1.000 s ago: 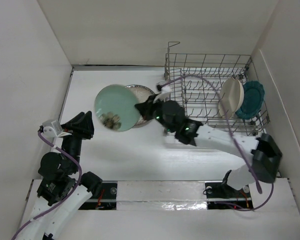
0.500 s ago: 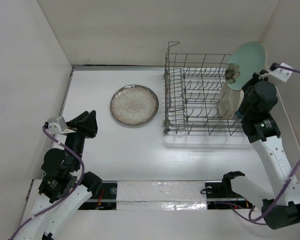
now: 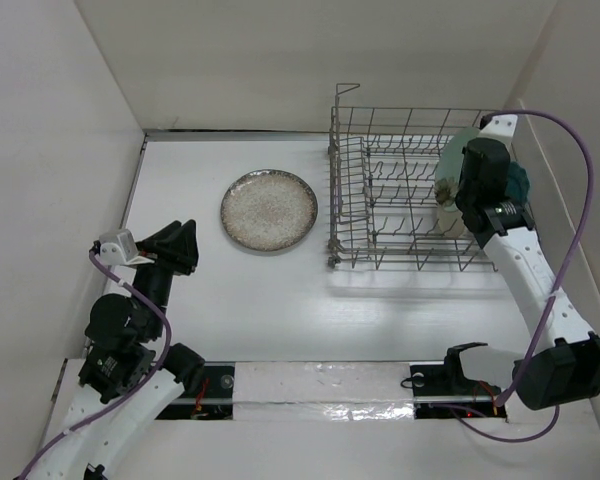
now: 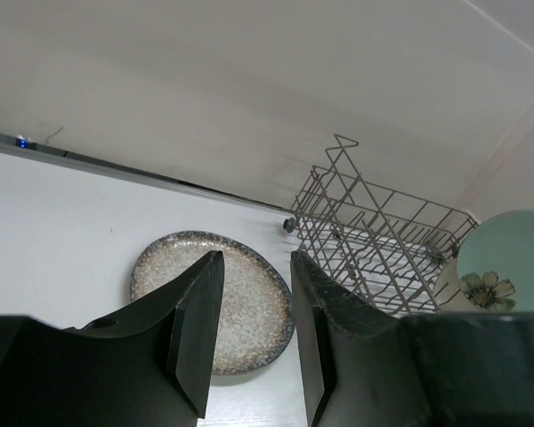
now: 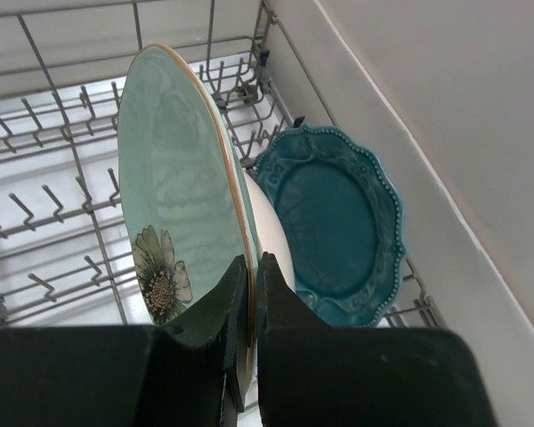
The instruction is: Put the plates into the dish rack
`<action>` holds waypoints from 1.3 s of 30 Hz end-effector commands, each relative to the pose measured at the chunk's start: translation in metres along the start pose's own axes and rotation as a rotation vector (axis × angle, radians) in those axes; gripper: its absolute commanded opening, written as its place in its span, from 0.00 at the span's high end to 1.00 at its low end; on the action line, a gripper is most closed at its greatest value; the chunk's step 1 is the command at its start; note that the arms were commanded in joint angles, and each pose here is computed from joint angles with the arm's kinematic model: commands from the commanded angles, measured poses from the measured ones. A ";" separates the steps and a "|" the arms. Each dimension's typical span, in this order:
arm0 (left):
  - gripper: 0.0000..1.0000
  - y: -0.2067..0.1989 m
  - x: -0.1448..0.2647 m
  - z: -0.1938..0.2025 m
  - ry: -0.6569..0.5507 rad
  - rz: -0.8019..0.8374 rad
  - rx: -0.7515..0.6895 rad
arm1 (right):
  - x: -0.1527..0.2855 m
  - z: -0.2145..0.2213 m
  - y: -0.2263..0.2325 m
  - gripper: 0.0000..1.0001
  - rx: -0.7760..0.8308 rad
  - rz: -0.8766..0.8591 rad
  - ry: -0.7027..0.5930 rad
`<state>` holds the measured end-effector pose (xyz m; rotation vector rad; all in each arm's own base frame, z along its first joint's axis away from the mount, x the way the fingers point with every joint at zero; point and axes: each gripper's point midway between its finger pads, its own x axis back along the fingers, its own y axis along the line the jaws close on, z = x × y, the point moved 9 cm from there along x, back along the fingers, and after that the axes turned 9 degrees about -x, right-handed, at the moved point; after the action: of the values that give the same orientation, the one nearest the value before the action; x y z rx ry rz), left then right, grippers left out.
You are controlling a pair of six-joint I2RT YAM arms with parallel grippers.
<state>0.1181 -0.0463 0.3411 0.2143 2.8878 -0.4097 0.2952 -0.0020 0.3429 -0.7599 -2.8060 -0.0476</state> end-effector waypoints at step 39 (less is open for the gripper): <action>0.57 -0.016 -0.034 0.022 0.182 -0.038 -0.016 | -0.015 0.063 0.065 0.79 0.054 -0.123 0.114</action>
<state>0.1476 -0.0665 0.3202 0.1950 3.0717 -0.3563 0.3175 0.0444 0.2611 -0.5581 -2.6225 0.0998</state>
